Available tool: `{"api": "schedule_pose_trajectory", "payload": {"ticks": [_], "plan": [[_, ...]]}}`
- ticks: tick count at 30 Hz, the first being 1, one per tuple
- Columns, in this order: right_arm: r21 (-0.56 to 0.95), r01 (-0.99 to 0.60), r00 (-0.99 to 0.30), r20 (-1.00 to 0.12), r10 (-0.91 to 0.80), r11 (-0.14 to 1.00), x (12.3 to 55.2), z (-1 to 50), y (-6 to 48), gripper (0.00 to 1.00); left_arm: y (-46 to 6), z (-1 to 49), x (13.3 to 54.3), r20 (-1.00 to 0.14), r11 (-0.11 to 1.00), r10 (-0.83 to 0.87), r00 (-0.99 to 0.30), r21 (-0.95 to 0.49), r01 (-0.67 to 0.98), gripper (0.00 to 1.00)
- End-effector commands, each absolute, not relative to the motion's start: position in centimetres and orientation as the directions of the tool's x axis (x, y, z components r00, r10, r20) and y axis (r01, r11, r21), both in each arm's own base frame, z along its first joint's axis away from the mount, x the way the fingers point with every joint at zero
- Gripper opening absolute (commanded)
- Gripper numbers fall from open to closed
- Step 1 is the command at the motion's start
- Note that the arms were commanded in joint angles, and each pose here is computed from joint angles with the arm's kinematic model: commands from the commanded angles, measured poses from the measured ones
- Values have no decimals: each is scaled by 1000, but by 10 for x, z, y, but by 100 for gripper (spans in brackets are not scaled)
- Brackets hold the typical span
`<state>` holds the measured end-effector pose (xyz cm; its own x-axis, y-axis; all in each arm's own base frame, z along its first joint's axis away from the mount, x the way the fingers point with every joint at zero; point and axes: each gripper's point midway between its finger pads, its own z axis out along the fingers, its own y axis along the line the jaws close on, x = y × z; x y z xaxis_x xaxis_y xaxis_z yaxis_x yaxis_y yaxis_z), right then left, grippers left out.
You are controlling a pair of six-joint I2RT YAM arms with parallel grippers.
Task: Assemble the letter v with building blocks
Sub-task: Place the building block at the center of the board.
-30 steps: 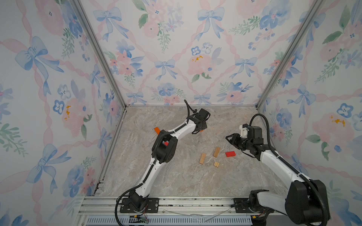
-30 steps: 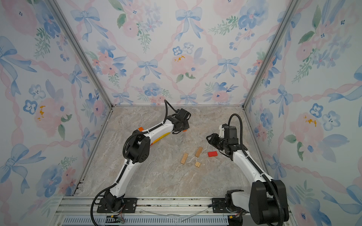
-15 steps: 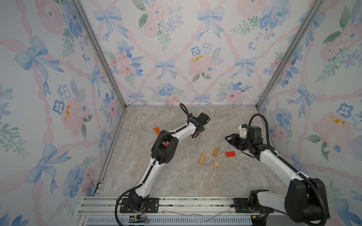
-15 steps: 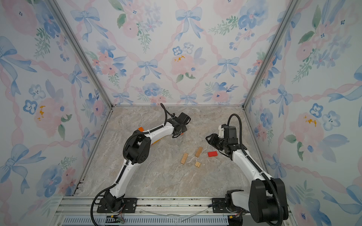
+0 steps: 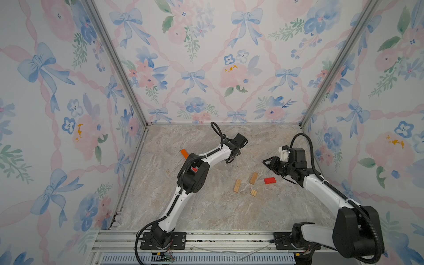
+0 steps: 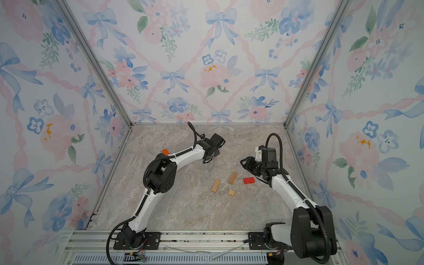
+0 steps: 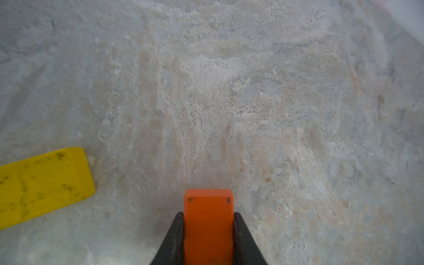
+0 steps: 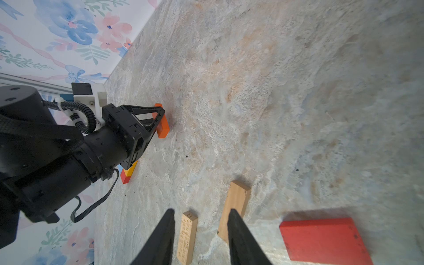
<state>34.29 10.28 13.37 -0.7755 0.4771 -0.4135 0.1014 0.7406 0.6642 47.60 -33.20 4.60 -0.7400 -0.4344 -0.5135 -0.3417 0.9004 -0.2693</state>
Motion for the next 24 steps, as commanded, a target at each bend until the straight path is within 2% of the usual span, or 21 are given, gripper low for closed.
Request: {"api": "schedule_pose_trajectory", "payload": {"ticks": [1, 24], "plan": [[669, 91, -780, -413, 470, 738, 343, 131, 103, 41, -326, 56, 473, -524, 893, -450, -723, -265, -363, 2], [657, 64, -785, -432, 445, 751, 342, 133, 103, 41, -316, 38, 473, -537, 900, -432, -725, -207, -383, 17]]}}
